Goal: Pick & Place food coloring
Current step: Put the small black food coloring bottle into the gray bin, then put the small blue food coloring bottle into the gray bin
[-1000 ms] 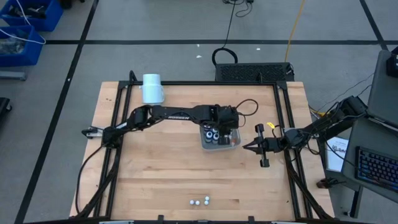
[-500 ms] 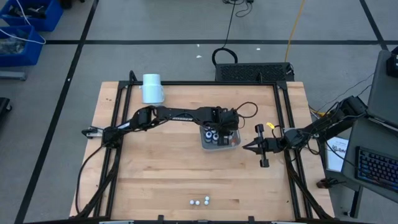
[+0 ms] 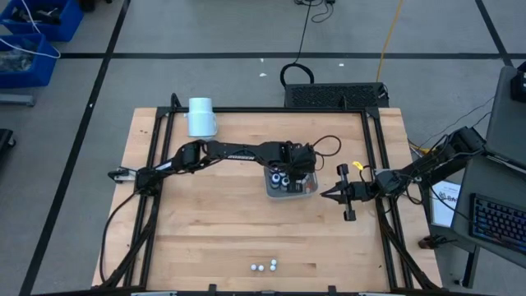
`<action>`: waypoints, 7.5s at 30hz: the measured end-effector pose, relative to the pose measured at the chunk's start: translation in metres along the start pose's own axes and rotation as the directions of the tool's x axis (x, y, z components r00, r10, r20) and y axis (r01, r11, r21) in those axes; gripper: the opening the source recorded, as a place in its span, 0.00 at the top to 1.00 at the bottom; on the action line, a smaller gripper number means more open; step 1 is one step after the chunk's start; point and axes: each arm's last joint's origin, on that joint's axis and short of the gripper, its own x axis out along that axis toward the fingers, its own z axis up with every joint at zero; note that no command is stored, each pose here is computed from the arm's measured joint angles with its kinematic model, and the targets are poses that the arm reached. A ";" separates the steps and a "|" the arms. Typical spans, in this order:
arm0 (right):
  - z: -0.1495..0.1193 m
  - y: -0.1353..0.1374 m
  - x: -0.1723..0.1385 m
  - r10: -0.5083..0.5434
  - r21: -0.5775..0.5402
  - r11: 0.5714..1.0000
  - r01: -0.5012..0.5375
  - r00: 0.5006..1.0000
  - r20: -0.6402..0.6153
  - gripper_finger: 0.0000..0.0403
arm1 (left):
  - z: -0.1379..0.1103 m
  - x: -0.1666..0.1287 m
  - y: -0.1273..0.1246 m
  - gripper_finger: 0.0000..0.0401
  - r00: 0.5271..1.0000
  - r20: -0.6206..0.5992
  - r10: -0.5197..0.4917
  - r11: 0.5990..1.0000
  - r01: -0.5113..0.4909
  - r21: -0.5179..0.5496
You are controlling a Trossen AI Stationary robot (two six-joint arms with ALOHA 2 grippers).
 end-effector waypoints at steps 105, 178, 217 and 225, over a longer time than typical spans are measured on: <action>-0.015 0.003 -0.001 0.030 0.081 0.997 -0.018 0.988 -0.151 1.00 | -0.132 -0.101 -0.301 0.35 0.952 0.029 -0.306 0.937 0.306 -0.167; -0.017 0.003 -0.002 0.039 0.327 0.945 0.019 0.984 -0.172 1.00 | 0.014 -0.180 -0.138 0.81 0.986 0.088 -0.142 0.984 0.151 -0.098; 0.002 0.000 -0.001 0.006 0.084 0.996 -0.007 1.000 0.012 1.00 | 0.017 -0.055 -0.022 0.81 0.987 0.139 -0.084 0.968 0.114 -0.223; 0.003 0.000 -0.001 0.003 0.055 0.998 -0.004 1.000 0.026 1.00 | 0.017 -0.050 -0.014 0.81 0.984 0.153 -0.095 0.962 0.130 -0.239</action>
